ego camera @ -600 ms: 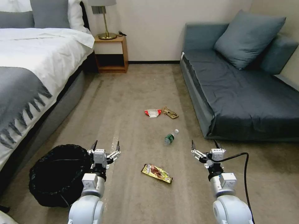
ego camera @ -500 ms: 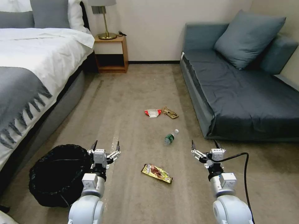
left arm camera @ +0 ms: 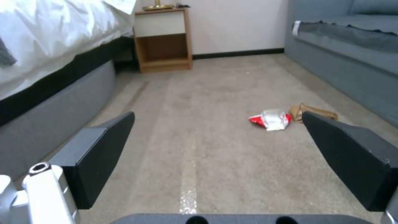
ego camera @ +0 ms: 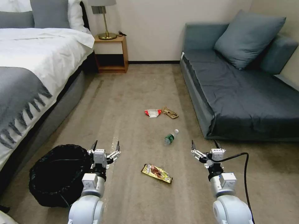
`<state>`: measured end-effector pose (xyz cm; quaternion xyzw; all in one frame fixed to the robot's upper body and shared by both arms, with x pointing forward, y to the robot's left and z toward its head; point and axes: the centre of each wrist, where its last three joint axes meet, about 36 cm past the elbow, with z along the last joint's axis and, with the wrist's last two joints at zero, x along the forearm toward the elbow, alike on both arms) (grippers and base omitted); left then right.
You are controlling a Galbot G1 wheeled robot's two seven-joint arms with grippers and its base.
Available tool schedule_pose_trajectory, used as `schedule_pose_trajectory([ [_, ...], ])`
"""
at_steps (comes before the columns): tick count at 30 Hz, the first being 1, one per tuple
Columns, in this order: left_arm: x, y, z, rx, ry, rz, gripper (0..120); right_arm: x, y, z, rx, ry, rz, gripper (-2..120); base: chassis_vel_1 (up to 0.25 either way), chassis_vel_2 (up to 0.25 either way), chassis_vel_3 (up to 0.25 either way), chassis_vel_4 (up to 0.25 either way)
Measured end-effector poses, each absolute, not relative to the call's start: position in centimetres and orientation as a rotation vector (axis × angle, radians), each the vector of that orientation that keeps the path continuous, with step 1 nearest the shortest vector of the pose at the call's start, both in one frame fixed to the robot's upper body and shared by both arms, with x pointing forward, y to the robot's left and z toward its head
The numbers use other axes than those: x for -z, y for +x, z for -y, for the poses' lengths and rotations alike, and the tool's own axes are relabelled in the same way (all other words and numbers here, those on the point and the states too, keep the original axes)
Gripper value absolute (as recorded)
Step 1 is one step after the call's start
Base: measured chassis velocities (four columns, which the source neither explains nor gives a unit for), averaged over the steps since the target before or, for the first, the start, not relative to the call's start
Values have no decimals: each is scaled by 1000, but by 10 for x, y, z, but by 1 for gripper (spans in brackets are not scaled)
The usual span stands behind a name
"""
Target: Pick up the trash bin, then pick up the garbage on the floor and place it into the trash bin.
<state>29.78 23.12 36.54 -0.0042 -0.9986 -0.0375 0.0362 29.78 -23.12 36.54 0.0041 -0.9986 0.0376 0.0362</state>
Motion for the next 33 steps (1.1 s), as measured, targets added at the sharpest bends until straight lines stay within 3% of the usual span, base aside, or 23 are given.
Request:
schedule_pose_trajectory([
  [17, -367, 298, -234, 114, 3, 3072, 100, -365, 295, 229, -114, 6, 3072, 100, 0, 0, 0, 0],
  [25, -417, 293, -277, 33, 290, 3200, 100, -367, 237, 179, -44, -122, 3164, 100, 0, 0, 0, 0],
  [33, -402, 279, -272, 34, 109, 3142, 100, -367, 238, 182, -6, -138, 3167, 100, 0, 0, 0, 0],
])
